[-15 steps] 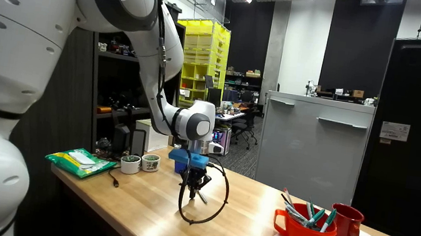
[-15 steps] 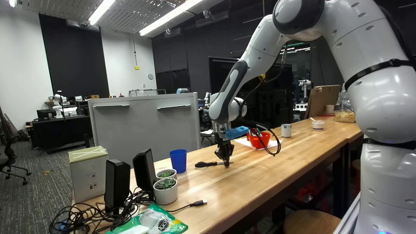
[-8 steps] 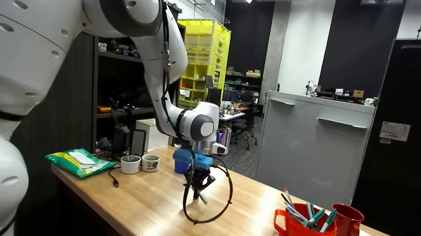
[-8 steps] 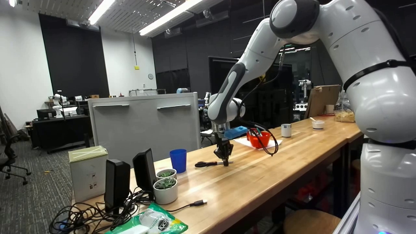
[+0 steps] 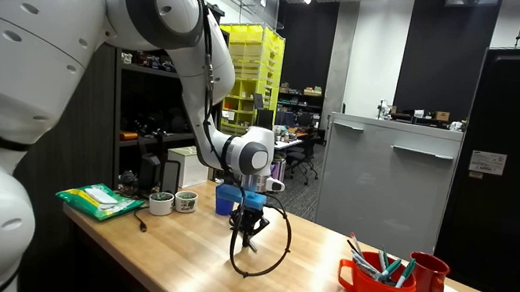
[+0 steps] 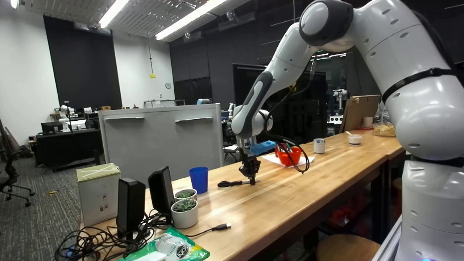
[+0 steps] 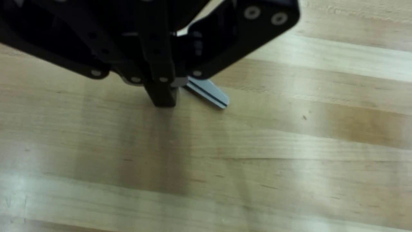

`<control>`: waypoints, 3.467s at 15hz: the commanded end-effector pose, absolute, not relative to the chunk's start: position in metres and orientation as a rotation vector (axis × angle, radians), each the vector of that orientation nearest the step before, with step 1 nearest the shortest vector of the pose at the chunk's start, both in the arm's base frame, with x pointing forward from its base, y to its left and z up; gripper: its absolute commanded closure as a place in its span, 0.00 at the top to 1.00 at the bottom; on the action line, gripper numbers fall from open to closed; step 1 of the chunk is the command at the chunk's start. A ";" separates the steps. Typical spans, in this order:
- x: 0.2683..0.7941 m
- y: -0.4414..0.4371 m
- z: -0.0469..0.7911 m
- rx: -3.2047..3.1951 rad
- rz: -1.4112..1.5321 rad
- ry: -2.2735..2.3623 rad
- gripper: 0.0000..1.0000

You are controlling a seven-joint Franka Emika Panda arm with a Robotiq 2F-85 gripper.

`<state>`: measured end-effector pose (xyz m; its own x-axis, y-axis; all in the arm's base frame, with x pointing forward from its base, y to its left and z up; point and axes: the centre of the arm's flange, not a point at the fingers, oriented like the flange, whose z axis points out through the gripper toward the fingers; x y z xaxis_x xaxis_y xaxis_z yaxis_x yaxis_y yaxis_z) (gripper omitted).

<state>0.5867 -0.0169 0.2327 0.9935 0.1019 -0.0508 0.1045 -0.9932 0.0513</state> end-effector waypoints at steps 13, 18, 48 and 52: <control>0.595 -0.040 0.235 3.044 -0.075 0.107 0.00; 0.601 -0.041 0.235 3.039 -0.072 0.113 0.00; 0.660 -0.038 0.237 3.031 -0.107 0.130 0.00; 0.670 -0.033 0.237 3.027 -0.114 0.137 0.00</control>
<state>0.6571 -0.0394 0.2353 0.9952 0.0746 -0.0629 0.0800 -0.9928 0.0887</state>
